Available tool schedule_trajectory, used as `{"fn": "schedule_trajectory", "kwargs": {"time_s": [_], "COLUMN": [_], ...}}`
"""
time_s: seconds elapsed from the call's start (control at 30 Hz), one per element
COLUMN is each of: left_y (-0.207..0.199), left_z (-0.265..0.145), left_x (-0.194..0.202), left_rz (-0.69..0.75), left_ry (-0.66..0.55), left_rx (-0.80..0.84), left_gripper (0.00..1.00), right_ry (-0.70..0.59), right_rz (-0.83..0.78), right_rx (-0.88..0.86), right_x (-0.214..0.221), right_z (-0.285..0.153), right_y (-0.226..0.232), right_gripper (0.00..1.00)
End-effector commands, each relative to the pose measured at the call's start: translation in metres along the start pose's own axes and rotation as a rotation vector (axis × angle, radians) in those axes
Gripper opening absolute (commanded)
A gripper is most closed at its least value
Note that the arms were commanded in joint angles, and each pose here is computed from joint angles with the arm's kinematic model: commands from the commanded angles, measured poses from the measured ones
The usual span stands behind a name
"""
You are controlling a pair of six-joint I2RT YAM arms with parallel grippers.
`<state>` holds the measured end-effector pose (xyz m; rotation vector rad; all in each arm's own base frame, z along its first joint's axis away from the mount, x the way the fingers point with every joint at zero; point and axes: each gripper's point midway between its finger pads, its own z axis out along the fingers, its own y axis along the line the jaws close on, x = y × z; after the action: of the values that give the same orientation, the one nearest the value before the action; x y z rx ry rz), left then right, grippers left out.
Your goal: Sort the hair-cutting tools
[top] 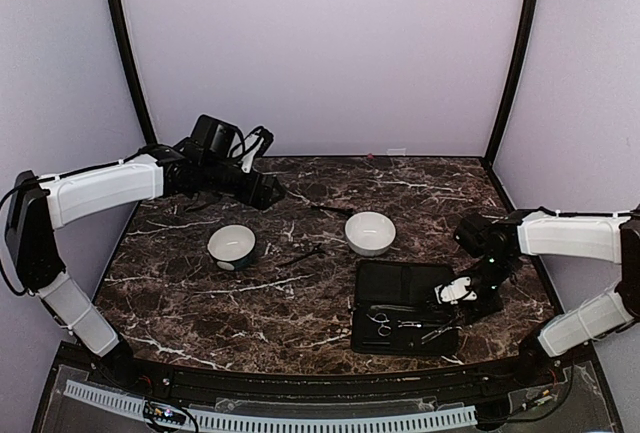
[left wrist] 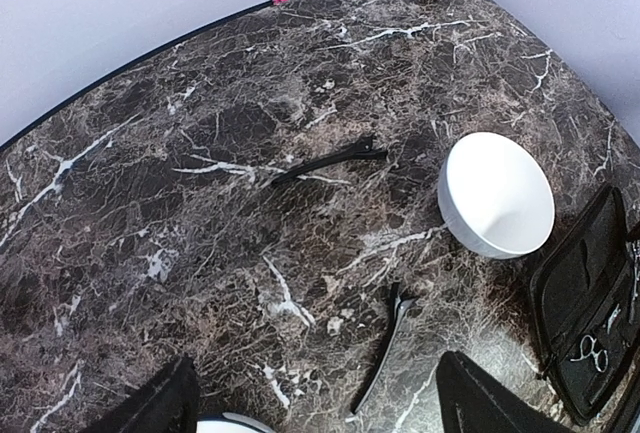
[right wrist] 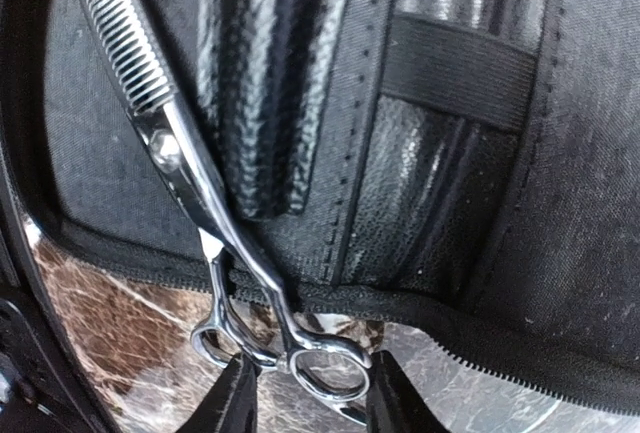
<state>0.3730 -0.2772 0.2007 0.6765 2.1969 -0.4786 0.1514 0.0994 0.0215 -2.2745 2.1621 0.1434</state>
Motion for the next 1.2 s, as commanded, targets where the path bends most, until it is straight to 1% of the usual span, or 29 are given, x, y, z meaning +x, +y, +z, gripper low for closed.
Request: {"fn": "schedule_trajectory", "kwargs": {"time_s": [0.0,0.13,0.2,0.3,0.4,0.53,0.7,0.77,0.9,0.97,1.07,1.17], "left_y": [-0.003,-0.003,-0.003,-0.004,-0.003,-0.002,-0.002,-0.003,-0.003,-0.003,-0.003,-0.003], "left_z": [-0.002,0.0,0.0,0.001,0.001,0.0,-0.001,-0.002,-0.001,-0.001,-0.002,-0.002], "left_x": [-0.006,-0.004,-0.004,-0.003,-0.003,-0.003,-0.004,-0.005,-0.004,-0.004,-0.005,-0.005], "left_rz": [0.028,0.035,0.035,0.036,0.038,0.043,0.044,0.044,0.044,0.045,0.047,0.049], "left_ry": [-0.004,0.004,0.006,0.007,0.006,0.007,0.002,0.001,0.003,0.003,0.002,0.0], "left_rx": [-0.007,-0.012,-0.01,-0.01,-0.011,-0.018,-0.018,-0.016,-0.012,-0.011,-0.015,-0.017], "left_gripper": [0.84,0.84,0.84,0.84,0.84,0.84,0.84,0.84,0.84,0.84,0.84,0.84], "right_ry": [-0.043,-0.054,-0.08,-0.121,-0.135,-0.108,-0.065,-0.036,0.004,0.02,0.042,0.044], "right_rz": [0.04,0.031,0.038,0.062,0.087,0.102,0.094,0.105,0.107,0.112,0.128,0.139], "right_rx": [-0.048,-0.074,-0.102,-0.17,-0.228,-0.284,-0.278,-0.248,-0.229,-0.219,-0.21,-0.205], "right_x": [-0.014,-0.025,-0.034,-0.047,-0.055,-0.058,-0.052,-0.047,-0.037,-0.033,-0.025,-0.023], "right_z": [0.002,-0.002,-0.008,-0.015,-0.016,-0.01,-0.003,0.0,0.005,0.006,0.009,0.007], "right_y": [0.007,0.016,0.02,0.026,0.031,0.042,0.047,0.042,0.042,0.041,0.04,0.039], "right_gripper": [0.3,0.25,0.24,0.23,0.23,0.25,0.25,0.22,0.1,0.06,0.01,0.01]}}
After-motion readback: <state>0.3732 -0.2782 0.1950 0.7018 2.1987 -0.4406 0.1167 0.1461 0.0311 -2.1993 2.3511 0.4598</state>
